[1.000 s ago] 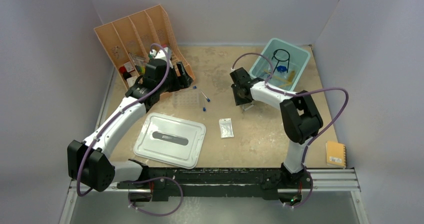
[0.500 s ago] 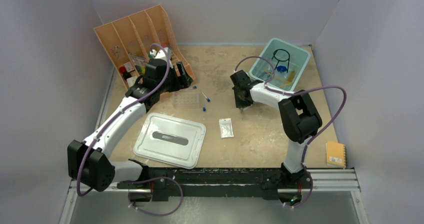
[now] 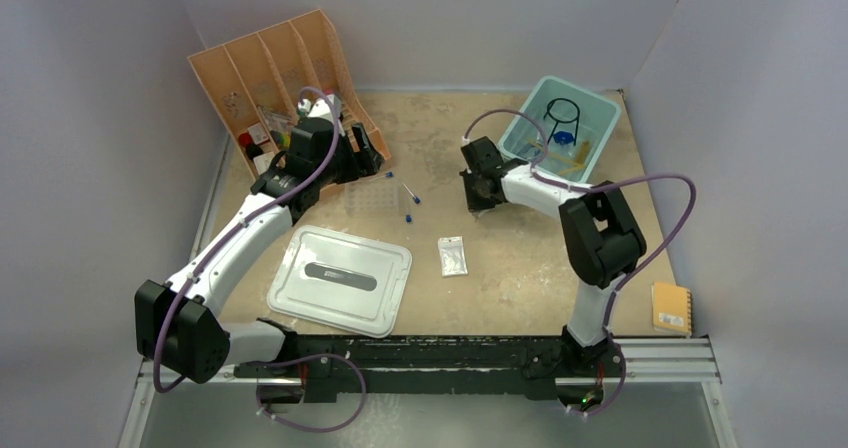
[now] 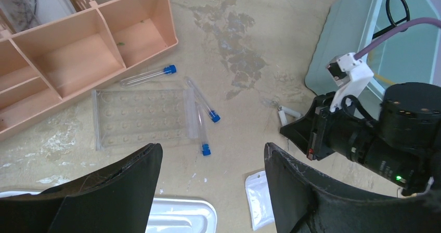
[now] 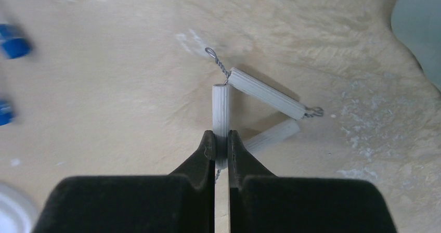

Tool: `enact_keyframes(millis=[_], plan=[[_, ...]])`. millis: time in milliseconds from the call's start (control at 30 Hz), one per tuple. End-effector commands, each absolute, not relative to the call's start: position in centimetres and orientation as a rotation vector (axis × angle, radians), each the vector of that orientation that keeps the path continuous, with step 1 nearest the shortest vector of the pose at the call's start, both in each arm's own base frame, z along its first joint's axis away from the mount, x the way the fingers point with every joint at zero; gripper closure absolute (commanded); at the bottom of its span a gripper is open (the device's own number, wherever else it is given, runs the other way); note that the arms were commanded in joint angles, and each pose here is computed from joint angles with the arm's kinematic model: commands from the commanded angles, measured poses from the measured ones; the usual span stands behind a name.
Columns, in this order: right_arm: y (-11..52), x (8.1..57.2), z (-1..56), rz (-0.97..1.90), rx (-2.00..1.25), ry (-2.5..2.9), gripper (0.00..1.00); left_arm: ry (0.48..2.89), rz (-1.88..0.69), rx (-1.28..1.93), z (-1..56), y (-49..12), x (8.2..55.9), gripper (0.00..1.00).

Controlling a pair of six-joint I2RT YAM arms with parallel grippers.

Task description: Organize the chemistry lab equipment

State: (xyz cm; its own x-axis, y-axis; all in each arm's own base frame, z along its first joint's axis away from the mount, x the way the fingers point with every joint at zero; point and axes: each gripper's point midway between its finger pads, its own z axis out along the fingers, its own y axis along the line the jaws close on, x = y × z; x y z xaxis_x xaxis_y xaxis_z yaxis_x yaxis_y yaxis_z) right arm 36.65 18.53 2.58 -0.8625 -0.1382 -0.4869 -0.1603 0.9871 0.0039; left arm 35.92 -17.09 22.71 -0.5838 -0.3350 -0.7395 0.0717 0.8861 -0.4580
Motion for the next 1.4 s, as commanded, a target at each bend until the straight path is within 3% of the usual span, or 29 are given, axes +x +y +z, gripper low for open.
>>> enact_keyframes(millis=[0,267,500,800,1367], plan=[[23.1,39.2,13.6,0.379,-0.32,2.357,1.0,2.079,-0.547,-0.183,24.1,-16.9,36.3,0.29],[22.9,41.3,29.3,0.439,-0.373,1.956,1.0,2.055,-0.546,-0.215,24.4,-17.0,37.2,0.29],[15.8,43.6,35.2,0.279,-0.192,1.839,1.0,2.031,-0.546,-0.218,24.8,-17.4,38.7,0.29],[4.7,45.9,30.3,0.028,0.128,2.005,1.0,2.024,-0.562,-0.189,24.8,-18.9,41.4,0.29],[1.1,48.2,19.4,-0.084,0.294,2.287,1.0,2.075,-0.543,-0.175,23.1,-19.9,43.6,0.29]])
